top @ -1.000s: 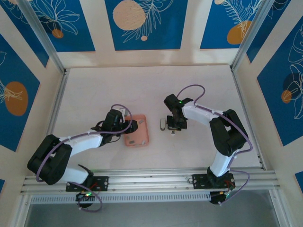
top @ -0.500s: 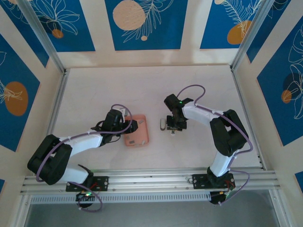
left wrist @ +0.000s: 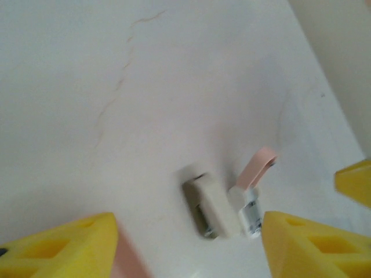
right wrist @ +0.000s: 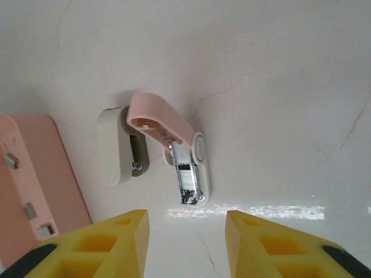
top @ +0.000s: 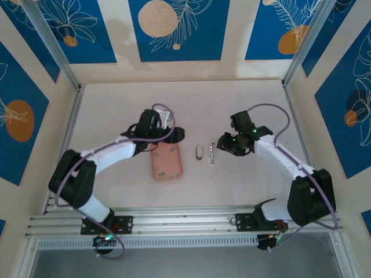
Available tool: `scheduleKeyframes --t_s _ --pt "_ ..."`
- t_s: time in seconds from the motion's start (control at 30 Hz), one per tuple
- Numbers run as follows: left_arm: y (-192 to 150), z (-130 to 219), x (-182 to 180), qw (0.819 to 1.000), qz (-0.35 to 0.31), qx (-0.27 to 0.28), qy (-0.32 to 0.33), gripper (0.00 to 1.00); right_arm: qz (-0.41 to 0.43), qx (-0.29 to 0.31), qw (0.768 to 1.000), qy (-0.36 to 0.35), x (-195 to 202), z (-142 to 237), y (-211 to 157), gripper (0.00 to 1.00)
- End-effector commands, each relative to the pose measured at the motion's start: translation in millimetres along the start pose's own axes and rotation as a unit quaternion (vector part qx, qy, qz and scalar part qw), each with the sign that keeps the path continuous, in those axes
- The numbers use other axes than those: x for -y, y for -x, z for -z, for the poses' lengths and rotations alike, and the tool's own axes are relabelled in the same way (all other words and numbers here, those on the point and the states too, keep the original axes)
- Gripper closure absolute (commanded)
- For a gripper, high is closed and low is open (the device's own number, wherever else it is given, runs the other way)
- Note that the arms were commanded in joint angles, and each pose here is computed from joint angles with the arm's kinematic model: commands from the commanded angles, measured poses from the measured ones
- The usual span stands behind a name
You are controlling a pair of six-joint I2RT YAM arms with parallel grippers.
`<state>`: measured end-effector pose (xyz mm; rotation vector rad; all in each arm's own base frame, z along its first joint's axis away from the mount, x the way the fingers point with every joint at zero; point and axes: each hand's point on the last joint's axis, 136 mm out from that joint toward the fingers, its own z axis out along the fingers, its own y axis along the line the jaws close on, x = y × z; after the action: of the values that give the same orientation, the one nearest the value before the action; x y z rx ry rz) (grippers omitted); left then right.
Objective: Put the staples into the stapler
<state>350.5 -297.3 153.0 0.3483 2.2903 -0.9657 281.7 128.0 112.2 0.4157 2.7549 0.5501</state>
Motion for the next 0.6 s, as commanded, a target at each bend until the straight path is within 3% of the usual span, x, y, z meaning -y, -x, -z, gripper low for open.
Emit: scheduleKeyframes --t_s 0.0,0.3,0.57 --pt "2.8 -18.8 36.8 0.994 -0.065 -0.051 -0.072 0.28 -0.044 -0.009 0.997 0.066 1.6 7.8 -3.2 0.59" --pt "-8.8 -88.0 91.5 0.964 -0.122 -0.154 -0.178 0.25 -0.106 0.000 0.988 0.115 32.1 22.8 -3.5 0.57" --pt "-43.1 -128.5 103.6 0.942 -0.155 -0.232 -0.185 0.24 -0.118 0.010 0.985 0.125 43.4 30.6 -4.7 0.57"
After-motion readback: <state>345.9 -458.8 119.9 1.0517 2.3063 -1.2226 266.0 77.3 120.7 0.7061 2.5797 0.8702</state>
